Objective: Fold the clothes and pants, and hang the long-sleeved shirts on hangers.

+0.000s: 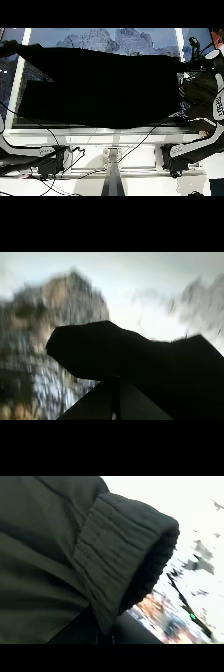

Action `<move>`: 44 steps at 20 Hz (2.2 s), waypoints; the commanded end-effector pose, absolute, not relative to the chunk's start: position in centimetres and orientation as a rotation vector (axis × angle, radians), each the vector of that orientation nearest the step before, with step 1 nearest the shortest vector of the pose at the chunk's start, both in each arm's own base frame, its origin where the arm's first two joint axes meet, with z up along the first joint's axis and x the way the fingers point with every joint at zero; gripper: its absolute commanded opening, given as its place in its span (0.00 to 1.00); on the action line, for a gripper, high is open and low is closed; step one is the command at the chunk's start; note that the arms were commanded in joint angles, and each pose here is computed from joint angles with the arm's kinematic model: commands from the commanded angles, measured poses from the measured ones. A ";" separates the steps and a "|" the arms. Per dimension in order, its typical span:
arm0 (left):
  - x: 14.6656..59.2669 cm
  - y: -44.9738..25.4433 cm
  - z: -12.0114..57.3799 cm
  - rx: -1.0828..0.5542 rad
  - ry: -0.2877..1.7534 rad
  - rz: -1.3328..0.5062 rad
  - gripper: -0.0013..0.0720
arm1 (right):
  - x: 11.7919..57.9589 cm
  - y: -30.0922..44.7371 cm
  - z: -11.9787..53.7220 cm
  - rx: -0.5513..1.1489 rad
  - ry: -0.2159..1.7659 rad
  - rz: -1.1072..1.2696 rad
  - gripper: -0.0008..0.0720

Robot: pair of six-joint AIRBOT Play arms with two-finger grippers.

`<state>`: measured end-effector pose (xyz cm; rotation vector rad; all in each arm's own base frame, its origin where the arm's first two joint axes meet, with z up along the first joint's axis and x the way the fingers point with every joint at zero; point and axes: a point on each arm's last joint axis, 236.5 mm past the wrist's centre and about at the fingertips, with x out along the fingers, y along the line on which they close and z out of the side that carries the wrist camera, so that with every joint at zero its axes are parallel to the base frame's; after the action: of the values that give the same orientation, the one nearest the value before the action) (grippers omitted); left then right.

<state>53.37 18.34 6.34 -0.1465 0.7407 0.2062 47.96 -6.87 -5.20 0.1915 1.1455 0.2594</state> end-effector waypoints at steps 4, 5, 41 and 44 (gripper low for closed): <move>51.9 17.9 -4.8 -0.185 1.000 0.177 0.86 | 46.6 -8.2 -5.0 0.158 1.191 0.245 0.04; 51.8 17.9 -5.6 -0.200 1.012 0.182 0.99 | 46.5 -8.2 -5.0 0.159 1.191 0.246 0.04; 62.5 10.8 -9.5 -0.315 0.956 0.301 0.47 | 47.9 -9.1 -4.9 0.142 1.137 0.205 0.04; 63.5 10.8 -7.9 -0.318 0.916 0.292 0.37 | 47.9 -9.1 -4.9 0.142 1.136 0.205 0.04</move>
<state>62.27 10.67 -9.76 -0.3209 0.9724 0.3006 47.91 -9.11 -4.87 0.1410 1.1367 0.2053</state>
